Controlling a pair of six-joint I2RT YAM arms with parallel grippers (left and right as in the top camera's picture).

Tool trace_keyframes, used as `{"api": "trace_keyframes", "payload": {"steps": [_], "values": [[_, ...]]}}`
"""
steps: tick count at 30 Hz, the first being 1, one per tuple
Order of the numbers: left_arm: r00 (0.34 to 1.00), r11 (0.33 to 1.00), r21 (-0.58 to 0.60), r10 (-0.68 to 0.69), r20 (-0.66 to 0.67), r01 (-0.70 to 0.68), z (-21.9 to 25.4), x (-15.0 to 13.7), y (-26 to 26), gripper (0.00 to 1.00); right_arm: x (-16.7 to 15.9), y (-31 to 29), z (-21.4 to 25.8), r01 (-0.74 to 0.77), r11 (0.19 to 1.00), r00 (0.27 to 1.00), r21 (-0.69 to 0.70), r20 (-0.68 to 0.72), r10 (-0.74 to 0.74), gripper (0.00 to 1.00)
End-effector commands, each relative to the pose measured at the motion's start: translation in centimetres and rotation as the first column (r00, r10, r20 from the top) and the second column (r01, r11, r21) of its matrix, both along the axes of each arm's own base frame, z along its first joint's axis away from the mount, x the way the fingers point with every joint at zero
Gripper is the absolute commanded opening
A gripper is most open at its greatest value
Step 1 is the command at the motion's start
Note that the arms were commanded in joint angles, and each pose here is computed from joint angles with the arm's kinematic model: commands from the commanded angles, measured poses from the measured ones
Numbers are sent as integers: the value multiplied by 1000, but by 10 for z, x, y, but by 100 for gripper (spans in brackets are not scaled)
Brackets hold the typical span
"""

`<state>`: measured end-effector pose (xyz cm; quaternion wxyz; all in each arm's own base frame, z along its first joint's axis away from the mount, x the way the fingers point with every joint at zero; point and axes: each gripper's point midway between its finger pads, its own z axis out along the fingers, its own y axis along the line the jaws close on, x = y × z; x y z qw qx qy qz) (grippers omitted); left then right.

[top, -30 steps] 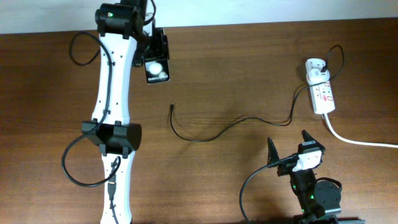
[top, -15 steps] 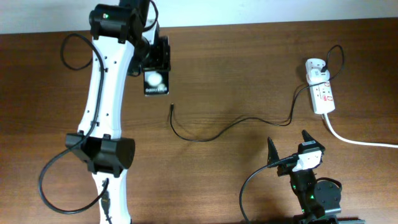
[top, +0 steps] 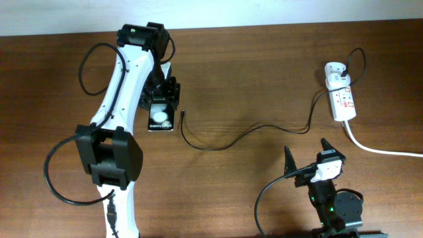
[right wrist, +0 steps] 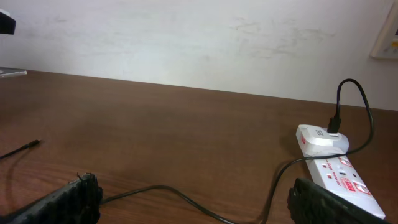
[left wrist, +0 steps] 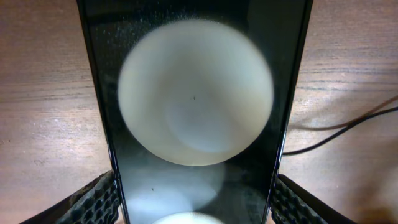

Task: Plug charger to phone and switch on socket
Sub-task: 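Lift the phone with the left gripper and pull it toward center, then rotate the held phone with the left gripper, bottom edge facing right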

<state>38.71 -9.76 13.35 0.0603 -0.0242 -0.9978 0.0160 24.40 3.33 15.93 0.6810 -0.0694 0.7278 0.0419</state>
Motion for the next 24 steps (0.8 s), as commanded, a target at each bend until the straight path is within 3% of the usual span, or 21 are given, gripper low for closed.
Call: {"api": "trace_keyframes", "payload": {"steps": [1,13,18,24], "values": [[999,1000,-2,-4,38,4,12,1,2,51,0,0,-2,-3,1000,1000,-6,0,3,99],[998,1000,-24,0,68,2,13,8,-2,50,0,0,-2,-3,1000,1000,-6,0,3,99],[975,998,-58,4,222,9,44,24,-6,57,0,0,-2,-3,1000,1000,-6,0,3,99],[950,997,-79,14,311,12,50,28,-7,54,0,0,-2,-3,1000,1000,-6,0,3,99]]}}
